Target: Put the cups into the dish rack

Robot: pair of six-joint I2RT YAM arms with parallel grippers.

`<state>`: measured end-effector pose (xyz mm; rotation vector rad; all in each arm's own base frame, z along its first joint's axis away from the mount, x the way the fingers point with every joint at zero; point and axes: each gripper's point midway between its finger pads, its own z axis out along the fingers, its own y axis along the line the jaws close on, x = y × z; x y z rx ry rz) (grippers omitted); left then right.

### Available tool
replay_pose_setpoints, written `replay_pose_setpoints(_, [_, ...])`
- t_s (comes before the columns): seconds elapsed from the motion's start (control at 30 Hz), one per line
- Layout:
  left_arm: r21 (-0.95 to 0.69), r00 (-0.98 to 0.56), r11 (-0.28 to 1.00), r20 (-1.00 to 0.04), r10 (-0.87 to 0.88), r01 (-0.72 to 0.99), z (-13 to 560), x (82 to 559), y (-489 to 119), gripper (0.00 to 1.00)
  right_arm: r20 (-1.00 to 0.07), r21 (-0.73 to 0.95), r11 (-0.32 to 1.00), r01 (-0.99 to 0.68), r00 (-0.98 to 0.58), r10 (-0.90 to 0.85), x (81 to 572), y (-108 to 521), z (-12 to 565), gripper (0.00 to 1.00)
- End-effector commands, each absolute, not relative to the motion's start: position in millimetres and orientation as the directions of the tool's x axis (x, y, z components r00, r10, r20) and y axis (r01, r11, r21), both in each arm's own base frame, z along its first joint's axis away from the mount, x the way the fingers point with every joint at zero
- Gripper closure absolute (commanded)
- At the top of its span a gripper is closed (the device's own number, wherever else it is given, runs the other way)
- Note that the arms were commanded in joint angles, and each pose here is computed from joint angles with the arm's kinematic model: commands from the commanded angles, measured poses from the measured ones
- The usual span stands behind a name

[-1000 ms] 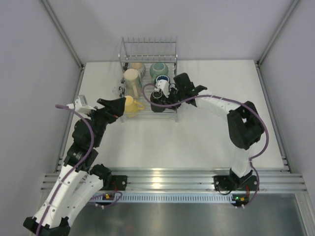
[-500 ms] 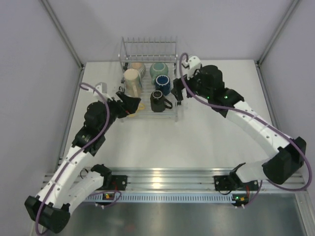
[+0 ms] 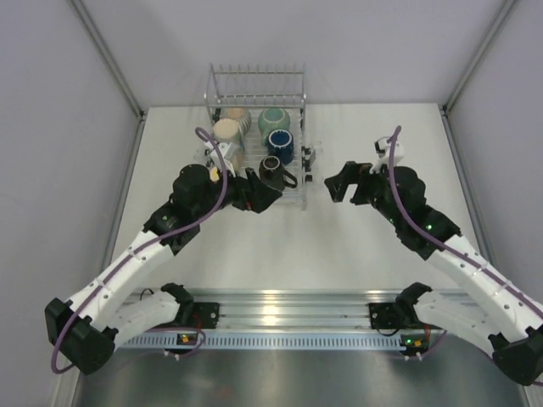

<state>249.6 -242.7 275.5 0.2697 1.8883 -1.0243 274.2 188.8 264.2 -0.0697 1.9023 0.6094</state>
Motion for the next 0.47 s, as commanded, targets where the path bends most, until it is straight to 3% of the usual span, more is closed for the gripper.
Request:
replay_pose_setpoints(0.0, [-0.479,-0.441,0.576,-0.871,-0.218,0.662,300.0,240.2,-251.7,0.02,-0.9,0.412,0.842,-0.349,-0.304,0.314,269.9,182.5,290.1,0.01])
replay_pose_setpoints(0.43, [-0.5,-0.444,0.564,-0.861,-0.247,0.657,301.1,228.5,-248.8,0.02,-0.909,0.402,0.821,-0.405,-0.282,0.306,253.9,179.4,301.4,0.0])
